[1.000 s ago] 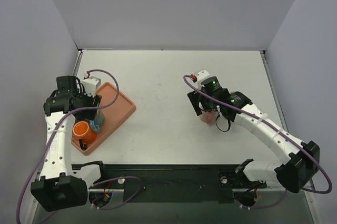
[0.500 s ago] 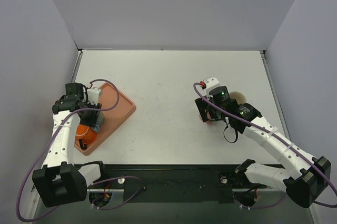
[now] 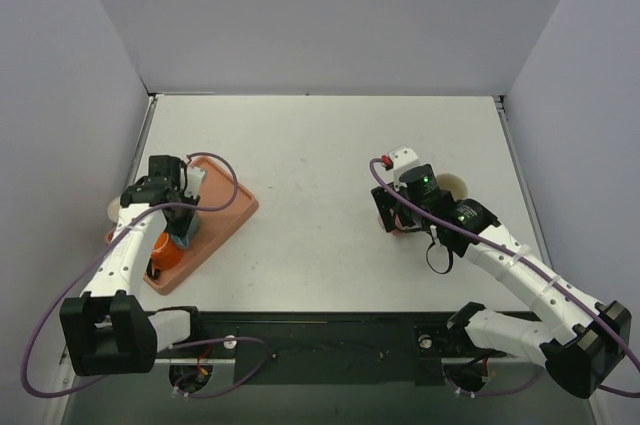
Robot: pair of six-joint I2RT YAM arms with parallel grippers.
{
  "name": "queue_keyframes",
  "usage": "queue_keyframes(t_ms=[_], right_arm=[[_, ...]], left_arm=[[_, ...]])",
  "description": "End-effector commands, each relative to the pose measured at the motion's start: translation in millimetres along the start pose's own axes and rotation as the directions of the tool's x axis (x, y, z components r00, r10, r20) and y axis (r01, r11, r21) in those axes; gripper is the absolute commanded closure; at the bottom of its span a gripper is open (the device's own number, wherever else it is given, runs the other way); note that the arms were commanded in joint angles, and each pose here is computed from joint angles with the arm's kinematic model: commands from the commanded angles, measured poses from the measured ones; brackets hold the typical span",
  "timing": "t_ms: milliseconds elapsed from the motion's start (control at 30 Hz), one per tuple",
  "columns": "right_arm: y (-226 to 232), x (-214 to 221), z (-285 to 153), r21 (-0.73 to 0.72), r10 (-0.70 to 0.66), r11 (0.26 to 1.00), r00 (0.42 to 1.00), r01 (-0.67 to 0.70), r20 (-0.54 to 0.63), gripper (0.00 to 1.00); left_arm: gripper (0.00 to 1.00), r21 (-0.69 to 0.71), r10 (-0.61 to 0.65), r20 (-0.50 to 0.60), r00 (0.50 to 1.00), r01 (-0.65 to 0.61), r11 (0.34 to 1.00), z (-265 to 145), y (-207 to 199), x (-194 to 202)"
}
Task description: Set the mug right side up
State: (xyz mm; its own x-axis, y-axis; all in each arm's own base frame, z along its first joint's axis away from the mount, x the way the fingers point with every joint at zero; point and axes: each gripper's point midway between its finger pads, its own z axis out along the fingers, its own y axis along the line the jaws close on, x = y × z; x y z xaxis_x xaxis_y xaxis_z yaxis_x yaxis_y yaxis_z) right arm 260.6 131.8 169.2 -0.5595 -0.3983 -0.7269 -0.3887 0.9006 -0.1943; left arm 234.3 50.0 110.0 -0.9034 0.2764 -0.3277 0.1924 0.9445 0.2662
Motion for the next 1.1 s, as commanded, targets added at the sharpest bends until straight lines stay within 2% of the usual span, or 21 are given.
queue_keyframes(t_ms=[0, 67, 167, 333, 433, 500, 633, 733, 800, 867, 900, 933, 1067], right_arm=[[-3.8, -3.5, -3.0, 0.017, -0.008, 1.0, 1.0, 0.007, 0.03, 0.21], [-4.3, -3.9, -2.8, 0.02, -0.008, 1.0, 1.0, 0.008, 0.029, 0.21], [-3.6, -2.4, -1.3, 0.021, -0.012, 1.0, 1.0, 0.012, 0.02, 0.21], [-2.7, -2.3, 0.2, 0.02, -0.015, 1.0, 1.0, 0.015, 0.015, 0.22], [-2.7, -1.4, 0.8, 0.019, -0.015, 1.0, 1.0, 0.015, 0.011, 0.22], [-2.4, -0.7, 1.0, 0.018, -0.015, 1.0, 1.0, 0.015, 0.011, 0.22], [-1.2, -1.3, 1.4, 0.014, -0.016, 1.0, 1.0, 0.016, 0.012, 0.22], [0.5, -0.6, 2.7, 0.006, -0.017, 1.0, 1.0, 0.017, 0.009, 0.22], [1.5, 0.2, 3.3, 0.002, -0.018, 1.0, 1.0, 0.018, 0.004, 0.22], [2.3, 0.4, 4.0, -0.001, -0.019, 1.0, 1.0, 0.019, 0.003, 0.22], [2.7, 0.7, 4.0, -0.003, -0.021, 1.0, 1.0, 0.021, 0.0, 0.22], [2.1, 1.0, 4.3, 0.0, -0.02, 1.0, 1.0, 0.02, 0.0, 0.22], [3.7, 0.1, 2.4, -0.01, -0.019, 1.0, 1.0, 0.019, 0.008, 0.22]], left_arm=[[0.66, -0.004, 0.026, 0.073, 0.997, -0.026, 1.0, 9.0, -3.1, -21.1], [0.72, 0.019, 0.032, 0.081, 0.996, -0.034, 0.999, 7.1, -6.9, -21.4], [0.71, 0.102, 0.097, 0.11, 0.989, -0.108, 0.989, 4.4, -30.3, -24.9], [0.66, 0.081, 0.11, 0.118, 0.987, -0.12, 0.989, 15.7, -27.4, -35.7], [0.49, 0.107, 0.12, 0.129, 0.984, -0.134, 0.985, 23.9, -32.3, -41.7], [0.43, 0.12, 0.114, 0.122, 0.986, -0.128, 0.984, 28.6, -34.0, -41.6], [0.41, 0.115, 0.098, 0.13, 0.987, -0.113, 0.987, 34.3, -32.5, -43.4], [0.48, 0.099, 0.075, 0.156, 0.985, -0.091, 0.991, 34.2, -27.7, -50.7], [0.58, 0.088, 0.064, 0.178, 0.982, -0.081, 0.993, 35.8, -25.6, -56.4], [0.79, 0.074, 0.052, 0.193, 0.98, -0.068, 0.995, 39.0, -23.2, -60.8], [0.84, 0.072, 0.043, 0.196, 0.98, -0.058, 0.996, 39.5, -22.5, -61.9], [1.0, 0.071, 0.037, 0.198, 0.98, -0.052, 0.996, 40.5, -21.4, -63.5], [1.0, 0.126, -0.018, 0.202, 0.979, -0.008, 0.992, 26.7, -25.8, -71.8]])
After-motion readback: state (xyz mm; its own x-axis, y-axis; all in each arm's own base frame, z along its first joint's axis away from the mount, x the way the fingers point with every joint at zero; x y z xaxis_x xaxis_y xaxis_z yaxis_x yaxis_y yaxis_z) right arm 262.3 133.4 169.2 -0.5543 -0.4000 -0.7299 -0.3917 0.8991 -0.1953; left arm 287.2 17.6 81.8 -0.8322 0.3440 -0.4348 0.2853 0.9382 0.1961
